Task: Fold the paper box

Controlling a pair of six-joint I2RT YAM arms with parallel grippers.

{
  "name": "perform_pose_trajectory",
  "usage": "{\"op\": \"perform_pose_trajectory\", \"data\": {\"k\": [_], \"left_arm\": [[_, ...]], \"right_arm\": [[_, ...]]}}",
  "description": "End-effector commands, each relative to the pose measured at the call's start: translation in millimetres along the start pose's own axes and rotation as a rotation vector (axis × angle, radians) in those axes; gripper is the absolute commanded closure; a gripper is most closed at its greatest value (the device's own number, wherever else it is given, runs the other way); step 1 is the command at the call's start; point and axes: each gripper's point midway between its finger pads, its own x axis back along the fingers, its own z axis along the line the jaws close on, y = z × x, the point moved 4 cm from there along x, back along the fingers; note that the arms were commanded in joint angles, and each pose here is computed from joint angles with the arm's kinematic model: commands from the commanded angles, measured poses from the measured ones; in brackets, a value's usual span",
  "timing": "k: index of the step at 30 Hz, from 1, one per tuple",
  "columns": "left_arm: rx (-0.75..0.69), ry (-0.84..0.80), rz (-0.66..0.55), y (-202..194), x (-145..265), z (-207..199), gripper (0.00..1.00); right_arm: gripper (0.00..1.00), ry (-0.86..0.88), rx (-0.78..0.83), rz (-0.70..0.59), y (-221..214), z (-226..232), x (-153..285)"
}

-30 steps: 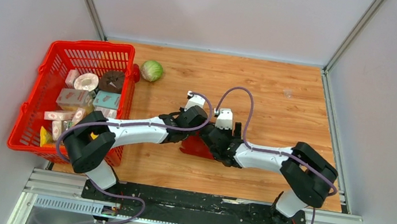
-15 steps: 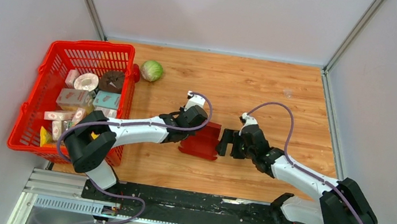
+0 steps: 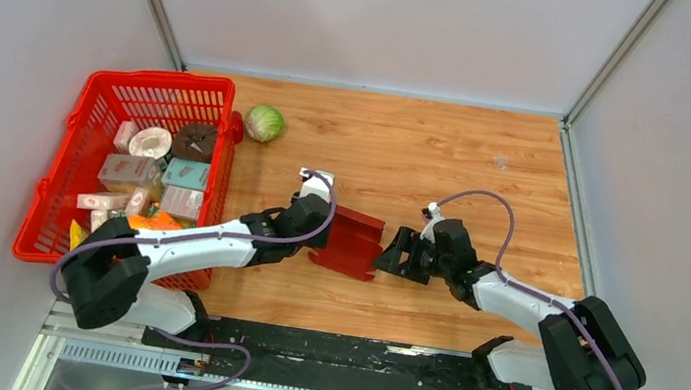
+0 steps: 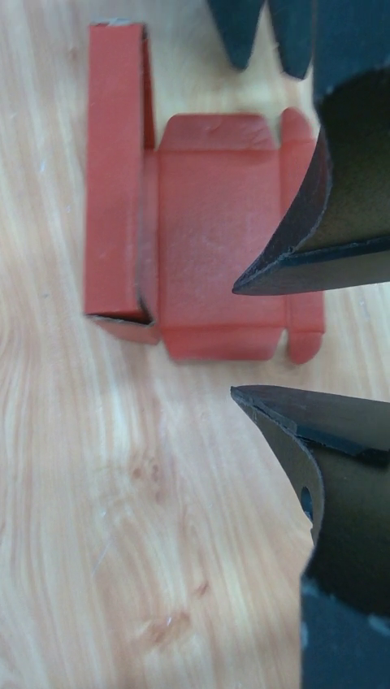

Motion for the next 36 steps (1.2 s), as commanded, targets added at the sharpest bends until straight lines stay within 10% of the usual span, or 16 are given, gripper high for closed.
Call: {"op": "perform_pose_trajectory", "data": {"k": [1,28,36], "left_arm": [[0.069,-0.205,0.0,-8,18,-20,0.51],[-0.029,0.074,0.286,-68,-21,-60,0.92],[-0.041,0.008,0.245,-64,-18,-66,0.94]], "right_arm": [[0.24,0.1,-0.07,0.025,-8,4,-6],[0.46,0.125,-0.278,-0.076,7,-10,-39],[0.78,0.15,-0.3,-0.053,9,-8,-49]]}}
